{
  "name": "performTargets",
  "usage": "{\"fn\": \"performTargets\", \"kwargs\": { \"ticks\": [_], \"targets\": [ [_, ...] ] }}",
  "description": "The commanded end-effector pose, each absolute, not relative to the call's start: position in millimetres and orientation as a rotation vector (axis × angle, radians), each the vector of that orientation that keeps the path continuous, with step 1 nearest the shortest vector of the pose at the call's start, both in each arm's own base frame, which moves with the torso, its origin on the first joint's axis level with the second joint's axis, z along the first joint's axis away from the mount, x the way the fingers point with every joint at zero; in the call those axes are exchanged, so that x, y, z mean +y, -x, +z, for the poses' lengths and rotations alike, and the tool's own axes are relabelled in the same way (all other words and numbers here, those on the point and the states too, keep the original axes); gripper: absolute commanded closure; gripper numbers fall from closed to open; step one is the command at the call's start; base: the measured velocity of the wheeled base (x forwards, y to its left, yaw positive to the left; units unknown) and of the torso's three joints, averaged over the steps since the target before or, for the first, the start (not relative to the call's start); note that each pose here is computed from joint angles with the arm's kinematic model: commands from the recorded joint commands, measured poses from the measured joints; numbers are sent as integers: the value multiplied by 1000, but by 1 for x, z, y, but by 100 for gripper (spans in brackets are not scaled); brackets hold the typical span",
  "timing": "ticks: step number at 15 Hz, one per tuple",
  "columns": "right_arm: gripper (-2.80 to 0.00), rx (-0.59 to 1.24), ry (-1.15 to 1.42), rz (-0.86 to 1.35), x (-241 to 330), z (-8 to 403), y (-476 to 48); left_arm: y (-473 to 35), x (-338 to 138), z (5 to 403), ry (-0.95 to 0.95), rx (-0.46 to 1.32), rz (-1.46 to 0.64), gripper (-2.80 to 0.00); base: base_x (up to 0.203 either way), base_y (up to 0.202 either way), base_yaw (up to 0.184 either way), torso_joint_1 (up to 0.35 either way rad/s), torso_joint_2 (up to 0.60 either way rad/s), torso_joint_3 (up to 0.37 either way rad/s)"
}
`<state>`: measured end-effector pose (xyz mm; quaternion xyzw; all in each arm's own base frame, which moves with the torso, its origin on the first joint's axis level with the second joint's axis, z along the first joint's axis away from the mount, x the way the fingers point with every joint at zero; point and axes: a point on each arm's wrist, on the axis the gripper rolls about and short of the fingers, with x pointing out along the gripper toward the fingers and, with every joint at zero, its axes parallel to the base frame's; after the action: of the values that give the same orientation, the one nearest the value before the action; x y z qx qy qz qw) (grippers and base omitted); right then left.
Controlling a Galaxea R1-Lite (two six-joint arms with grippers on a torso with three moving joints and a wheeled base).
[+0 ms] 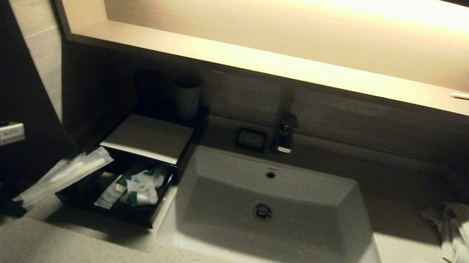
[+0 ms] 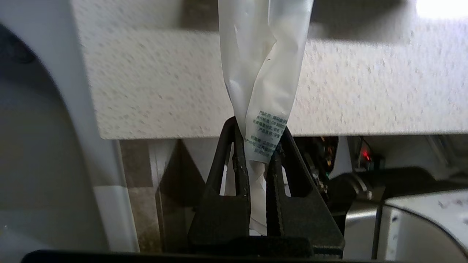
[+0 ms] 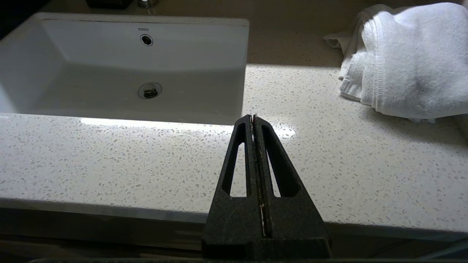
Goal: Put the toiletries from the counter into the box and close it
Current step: Place the bathroom toiletry into the drawer
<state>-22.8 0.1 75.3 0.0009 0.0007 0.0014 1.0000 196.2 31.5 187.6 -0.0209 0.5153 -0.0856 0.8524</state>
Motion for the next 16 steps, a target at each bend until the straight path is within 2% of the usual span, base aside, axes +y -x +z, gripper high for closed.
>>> {"fn": "performTargets", "kwargs": {
  "ticks": [1,8,16],
  "targets": [
    [0,2,-2,3,0,75,23,-206,30,190,47,1086,-178,0,0,0,0,0,0,0],
    [0,2,-2,3,0,75,23,-237,8,191,92,1182,-218,0,0,0,0,0,0,0],
    [0,2,-2,3,0,75,23,-256,7,180,80,1264,-182,0,0,0,0,0,0,0]
  ]
}}
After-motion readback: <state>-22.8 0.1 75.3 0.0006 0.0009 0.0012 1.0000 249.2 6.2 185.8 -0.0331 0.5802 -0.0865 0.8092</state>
